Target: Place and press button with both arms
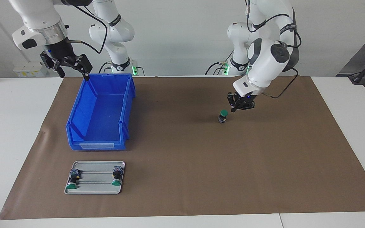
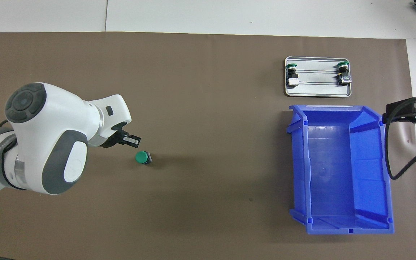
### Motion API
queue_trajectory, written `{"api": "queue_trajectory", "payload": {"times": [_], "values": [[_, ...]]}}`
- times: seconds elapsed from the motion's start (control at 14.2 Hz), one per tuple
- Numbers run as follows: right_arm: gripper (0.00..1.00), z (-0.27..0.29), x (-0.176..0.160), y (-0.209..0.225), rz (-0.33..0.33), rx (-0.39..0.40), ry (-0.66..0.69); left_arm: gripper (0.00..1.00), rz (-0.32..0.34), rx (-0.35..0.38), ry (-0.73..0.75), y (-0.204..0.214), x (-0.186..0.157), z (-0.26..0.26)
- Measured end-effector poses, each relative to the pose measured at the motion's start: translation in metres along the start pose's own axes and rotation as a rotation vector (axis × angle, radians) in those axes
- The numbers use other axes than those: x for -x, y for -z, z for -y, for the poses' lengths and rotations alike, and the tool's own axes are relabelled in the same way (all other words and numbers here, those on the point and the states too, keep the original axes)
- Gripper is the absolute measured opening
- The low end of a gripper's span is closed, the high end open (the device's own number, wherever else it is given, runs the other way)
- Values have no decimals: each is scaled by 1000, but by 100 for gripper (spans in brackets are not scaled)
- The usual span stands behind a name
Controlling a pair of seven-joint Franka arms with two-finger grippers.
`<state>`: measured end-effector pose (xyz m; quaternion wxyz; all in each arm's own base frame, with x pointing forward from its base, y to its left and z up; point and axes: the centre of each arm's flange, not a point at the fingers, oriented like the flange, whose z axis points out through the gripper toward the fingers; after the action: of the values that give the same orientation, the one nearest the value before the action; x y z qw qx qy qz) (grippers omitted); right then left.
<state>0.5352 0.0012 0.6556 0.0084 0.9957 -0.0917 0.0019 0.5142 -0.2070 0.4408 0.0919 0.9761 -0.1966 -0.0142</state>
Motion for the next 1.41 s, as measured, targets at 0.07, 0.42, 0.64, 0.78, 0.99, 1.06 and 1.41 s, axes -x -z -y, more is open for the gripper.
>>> {"api": "queue_trajectory", "payload": {"times": [0.07, 0.42, 0.64, 0.78, 0.99, 1.06, 1.41], "values": [[100, 0, 0, -1, 2, 0, 0, 1, 4, -18, -3, -7, 2, -4], [100, 0, -1, -2, 3, 1, 0, 1, 16, -94, 15, -43, 14, -3], [100, 0, -1, -2, 3, 1, 0, 1, 11, -99, 10, -64, 22, -5], [100, 0, -1, -2, 3, 0, 0, 1, 12, -101, 3, -73, 26, -9], [100, 0, -1, -2, 3, 0, 0, 1, 1, -109, -5, -77, 27, -10], [100, 0, -1, -2, 3, 0, 0, 1, 1, -109, -4, -77, 28, -10], [100, 0, -1, -2, 3, 0, 0, 1, -4, -116, -9, -76, 27, -9]]}}
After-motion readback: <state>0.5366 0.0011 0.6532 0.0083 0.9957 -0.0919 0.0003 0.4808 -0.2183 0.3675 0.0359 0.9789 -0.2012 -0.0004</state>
